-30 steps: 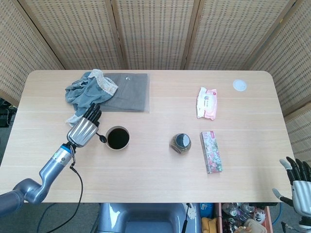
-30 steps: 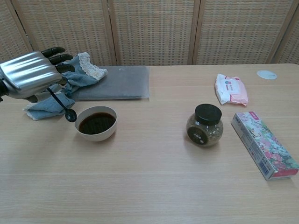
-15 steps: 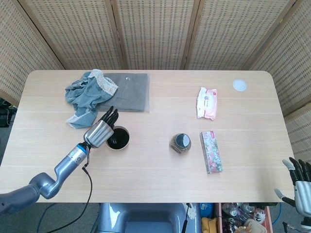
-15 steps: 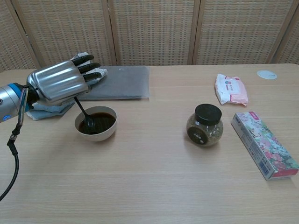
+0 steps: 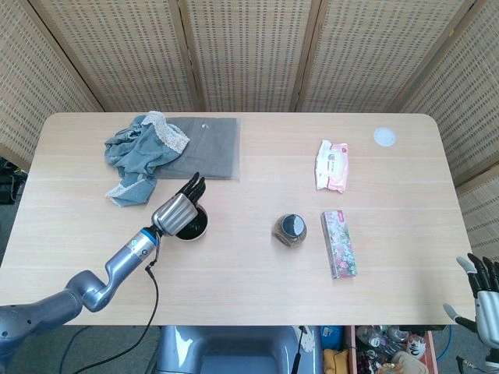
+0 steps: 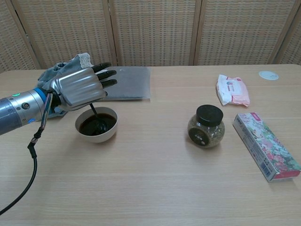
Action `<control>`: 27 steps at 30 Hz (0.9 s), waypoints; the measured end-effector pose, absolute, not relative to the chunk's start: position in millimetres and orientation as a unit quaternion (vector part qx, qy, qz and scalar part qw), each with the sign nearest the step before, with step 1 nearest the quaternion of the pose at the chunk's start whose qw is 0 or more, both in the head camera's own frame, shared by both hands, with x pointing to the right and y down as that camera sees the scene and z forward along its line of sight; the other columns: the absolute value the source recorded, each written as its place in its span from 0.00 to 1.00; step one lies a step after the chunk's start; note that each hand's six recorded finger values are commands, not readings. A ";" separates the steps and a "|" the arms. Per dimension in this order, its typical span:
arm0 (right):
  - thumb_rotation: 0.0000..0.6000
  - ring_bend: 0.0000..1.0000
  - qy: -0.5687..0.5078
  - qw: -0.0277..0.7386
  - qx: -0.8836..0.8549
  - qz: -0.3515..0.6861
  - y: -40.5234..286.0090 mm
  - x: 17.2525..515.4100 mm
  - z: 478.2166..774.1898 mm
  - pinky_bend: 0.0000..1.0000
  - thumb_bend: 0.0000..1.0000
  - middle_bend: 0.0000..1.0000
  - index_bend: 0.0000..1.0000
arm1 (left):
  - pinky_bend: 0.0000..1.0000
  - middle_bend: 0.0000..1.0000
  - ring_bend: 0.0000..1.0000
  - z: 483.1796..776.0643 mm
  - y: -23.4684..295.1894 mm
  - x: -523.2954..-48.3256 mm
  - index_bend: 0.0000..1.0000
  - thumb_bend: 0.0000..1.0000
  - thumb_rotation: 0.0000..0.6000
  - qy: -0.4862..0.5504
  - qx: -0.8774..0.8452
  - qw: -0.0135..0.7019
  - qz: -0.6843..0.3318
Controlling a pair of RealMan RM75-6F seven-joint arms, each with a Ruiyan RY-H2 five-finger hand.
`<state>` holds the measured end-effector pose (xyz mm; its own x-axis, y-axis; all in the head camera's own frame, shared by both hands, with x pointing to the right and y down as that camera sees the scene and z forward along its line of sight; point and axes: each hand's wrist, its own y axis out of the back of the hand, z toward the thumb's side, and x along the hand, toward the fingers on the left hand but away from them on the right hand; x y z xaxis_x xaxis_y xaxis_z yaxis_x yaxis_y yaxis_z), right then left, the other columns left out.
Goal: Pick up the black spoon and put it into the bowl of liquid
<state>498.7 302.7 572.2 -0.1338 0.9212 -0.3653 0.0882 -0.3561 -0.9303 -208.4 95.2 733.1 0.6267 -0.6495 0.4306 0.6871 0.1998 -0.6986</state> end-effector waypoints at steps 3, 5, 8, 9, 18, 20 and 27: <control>1.00 0.01 -0.451 0.343 -0.560 0.605 303.2 500.0 572.6 0.04 0.21 0.19 0.17 | 0.00 0.13 0.00 733.8 95.8 -200.2 0.68 0.40 1.00 -0.021 -0.462 0.778 -0.426; 1.00 0.01 -0.451 0.343 -0.560 0.605 303.4 500.3 572.7 0.04 0.21 0.19 0.17 | 0.00 0.13 0.00 734.1 95.7 -196.0 0.68 0.40 1.00 -0.020 -0.460 0.780 -0.423; 1.00 0.01 -0.452 0.343 -0.558 0.605 303.8 501.5 572.3 0.04 0.21 0.19 0.17 | 0.00 0.13 0.00 735.9 94.1 -190.0 0.68 0.40 1.00 -0.023 -0.455 0.784 -0.422; 1.00 0.01 -0.453 0.342 -0.558 0.606 304.2 502.0 572.1 0.04 0.21 0.19 0.17 | 0.00 0.13 0.00 736.8 93.2 -188.3 0.68 0.40 1.00 -0.025 -0.453 0.785 -0.422; 1.00 0.01 -0.456 0.340 -0.554 0.608 306.6 505.2 570.7 0.04 0.21 0.19 0.17 | 0.00 0.13 0.00 743.1 86.2 -189.1 0.69 0.40 1.00 -0.038 -0.440 0.788 -0.428; 1.00 0.01 -0.456 0.339 -0.554 0.609 306.9 505.2 570.8 0.04 0.21 0.19 0.17 | 0.00 0.12 0.00 742.9 86.0 -192.1 0.69 0.40 1.00 -0.041 -0.438 0.791 -0.426; 1.00 0.01 -0.456 0.340 -0.555 0.607 307.1 504.8 571.0 0.04 0.21 0.19 0.17 | 0.00 0.12 0.00 740.2 90.8 -211.9 0.69 0.40 1.00 -0.052 -0.441 0.789 -0.425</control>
<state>504.8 307.1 571.0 -0.1526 0.9188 -0.3642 0.0929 -0.3535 -0.9308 -211.9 90.8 740.2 0.6339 -0.6245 0.4563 0.7162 0.2511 -0.6512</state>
